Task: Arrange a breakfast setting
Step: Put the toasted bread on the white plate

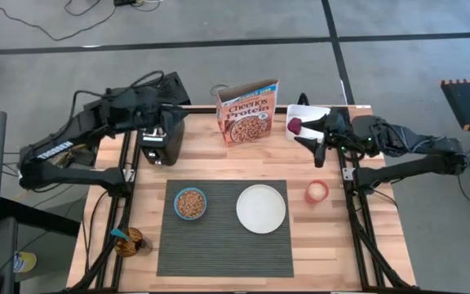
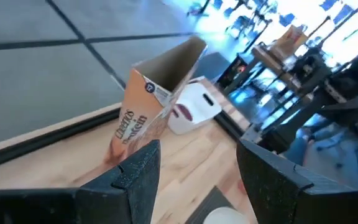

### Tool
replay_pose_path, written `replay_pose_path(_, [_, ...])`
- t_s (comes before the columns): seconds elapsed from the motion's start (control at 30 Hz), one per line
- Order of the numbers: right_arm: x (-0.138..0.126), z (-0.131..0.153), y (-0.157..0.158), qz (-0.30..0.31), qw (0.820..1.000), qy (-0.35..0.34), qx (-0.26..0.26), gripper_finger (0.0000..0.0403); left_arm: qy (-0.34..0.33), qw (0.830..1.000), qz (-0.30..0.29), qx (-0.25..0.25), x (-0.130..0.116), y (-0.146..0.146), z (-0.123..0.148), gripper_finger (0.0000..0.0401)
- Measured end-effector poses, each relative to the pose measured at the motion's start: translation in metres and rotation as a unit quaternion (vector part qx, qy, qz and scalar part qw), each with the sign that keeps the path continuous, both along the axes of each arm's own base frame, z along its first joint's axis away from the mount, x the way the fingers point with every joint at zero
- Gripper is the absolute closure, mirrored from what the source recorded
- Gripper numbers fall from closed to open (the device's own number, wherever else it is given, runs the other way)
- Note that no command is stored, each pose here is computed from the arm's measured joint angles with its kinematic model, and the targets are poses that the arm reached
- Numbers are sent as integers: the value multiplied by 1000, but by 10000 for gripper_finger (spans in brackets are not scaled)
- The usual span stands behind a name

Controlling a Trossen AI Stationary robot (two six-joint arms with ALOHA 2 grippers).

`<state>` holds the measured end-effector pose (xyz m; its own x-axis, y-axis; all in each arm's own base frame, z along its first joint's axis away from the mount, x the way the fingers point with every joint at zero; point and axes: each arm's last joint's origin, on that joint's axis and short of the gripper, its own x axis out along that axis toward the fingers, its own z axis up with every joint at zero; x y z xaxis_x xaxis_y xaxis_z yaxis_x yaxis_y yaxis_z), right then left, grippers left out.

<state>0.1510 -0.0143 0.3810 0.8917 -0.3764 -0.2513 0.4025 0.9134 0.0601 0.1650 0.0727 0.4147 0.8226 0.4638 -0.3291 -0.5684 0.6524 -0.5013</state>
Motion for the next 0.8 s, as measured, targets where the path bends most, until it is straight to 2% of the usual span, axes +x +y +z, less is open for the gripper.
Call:
replay_pose_path(0.17, [4,0,1,13,1000,0,3,131,81,996,29,-13,-1,1,22,205])
replay_pose_path(0.33, [3,0,1,12,1000,0,3,131,198,977,68,-43,2,7,27,205])
replay_pose_path(0.47, [3,-1,1,13,1000,1,2,131,286,949,99,-87,7,19,11,205])
replay_pose_path(0.67, [3,-1,1,12,1000,5,2,131,420,886,129,-151,15,46,-21,205])
replay_pose_path(0.8, [2,-4,1,12,1000,18,2,131,452,867,131,-163,22,65,-33,205])
